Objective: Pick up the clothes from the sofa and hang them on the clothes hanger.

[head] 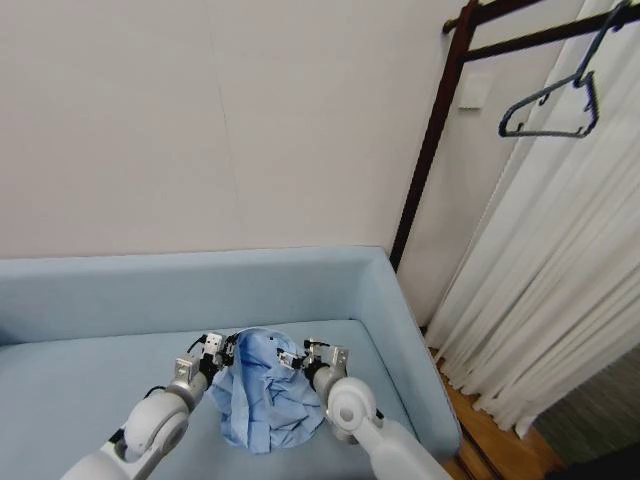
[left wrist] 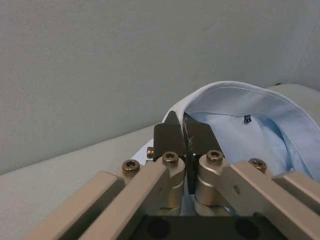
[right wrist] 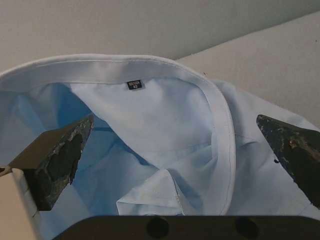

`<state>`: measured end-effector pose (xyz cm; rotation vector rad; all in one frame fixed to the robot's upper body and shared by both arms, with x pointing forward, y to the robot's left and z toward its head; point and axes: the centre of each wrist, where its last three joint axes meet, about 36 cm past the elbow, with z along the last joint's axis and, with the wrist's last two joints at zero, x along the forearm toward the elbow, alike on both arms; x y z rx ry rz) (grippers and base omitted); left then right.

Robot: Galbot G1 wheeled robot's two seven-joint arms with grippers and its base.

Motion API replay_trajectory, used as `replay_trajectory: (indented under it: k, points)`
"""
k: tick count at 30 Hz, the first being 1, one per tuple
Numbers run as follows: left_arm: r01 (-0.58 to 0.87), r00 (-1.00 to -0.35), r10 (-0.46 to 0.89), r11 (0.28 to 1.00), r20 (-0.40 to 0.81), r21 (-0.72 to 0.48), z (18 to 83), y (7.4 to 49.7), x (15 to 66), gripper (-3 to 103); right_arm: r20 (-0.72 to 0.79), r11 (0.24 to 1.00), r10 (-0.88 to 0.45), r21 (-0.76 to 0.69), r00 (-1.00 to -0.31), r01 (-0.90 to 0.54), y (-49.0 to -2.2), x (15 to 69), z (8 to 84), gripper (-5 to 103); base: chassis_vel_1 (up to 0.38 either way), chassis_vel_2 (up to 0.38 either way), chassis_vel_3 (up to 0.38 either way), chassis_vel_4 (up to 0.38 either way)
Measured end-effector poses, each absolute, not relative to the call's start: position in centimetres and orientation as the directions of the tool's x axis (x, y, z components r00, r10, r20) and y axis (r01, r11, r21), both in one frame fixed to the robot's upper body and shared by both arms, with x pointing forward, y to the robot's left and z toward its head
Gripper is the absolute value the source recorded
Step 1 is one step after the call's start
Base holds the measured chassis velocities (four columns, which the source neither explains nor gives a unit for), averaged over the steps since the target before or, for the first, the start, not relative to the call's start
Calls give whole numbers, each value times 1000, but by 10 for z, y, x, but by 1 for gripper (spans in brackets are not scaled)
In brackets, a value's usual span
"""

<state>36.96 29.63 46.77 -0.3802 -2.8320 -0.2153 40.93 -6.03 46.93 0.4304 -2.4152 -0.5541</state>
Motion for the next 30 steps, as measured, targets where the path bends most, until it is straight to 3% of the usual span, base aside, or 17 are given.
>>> replay_trajectory:
  k: [7, 14, 18, 19, 22, 24, 26, 27, 30]
  points:
    - [280, -932, 239, 952, 271, 123, 480, 303, 363, 1, 513, 863, -445, 465, -734, -198, -59, 405, 445, 102, 0, 0, 0, 0]
    - [286, -933, 247, 950, 260, 123, 483, 306, 359, 1, 515, 867, -454, 442, -728, -228, -50, 396, 431, 93, 0, 0, 0, 0]
    - [293, -933, 258, 950, 250, 112, 489, 305, 357, 1, 516, 874, -445, 430, -732, -227, -41, 398, 422, 76, 0, 0, 0, 0]
    - [293, -933, 258, 950, 250, 112, 489, 305, 357, 1, 516, 874, -445, 430, -732, -227, -41, 398, 422, 76, 0, 0, 0, 0]
    - [291, -935, 258, 950, 243, 113, 494, 308, 357, 1, 517, 872, -446, 435, -730, -225, -37, 399, 418, 60, 0, 0, 0, 0]
    - [291, -936, 258, 950, 241, 114, 495, 309, 357, 1, 517, 872, -445, 436, -731, -223, -36, 399, 417, 60, 0, 0, 0, 0]
    - [291, -936, 258, 950, 239, 116, 497, 310, 358, 1, 515, 870, -447, 439, -731, -223, -35, 400, 414, 49, 0, 0, 0, 0]
    - [291, -936, 258, 950, 239, 116, 497, 310, 358, 1, 515, 870, -447, 439, -731, -223, -35, 400, 414, 49, 0, 0, 0, 0]
    - [290, -937, 258, 950, 234, 115, 498, 311, 359, 1, 511, 870, -449, 438, -733, -227, -35, 399, 413, 32, 0, 0, 0, 0]
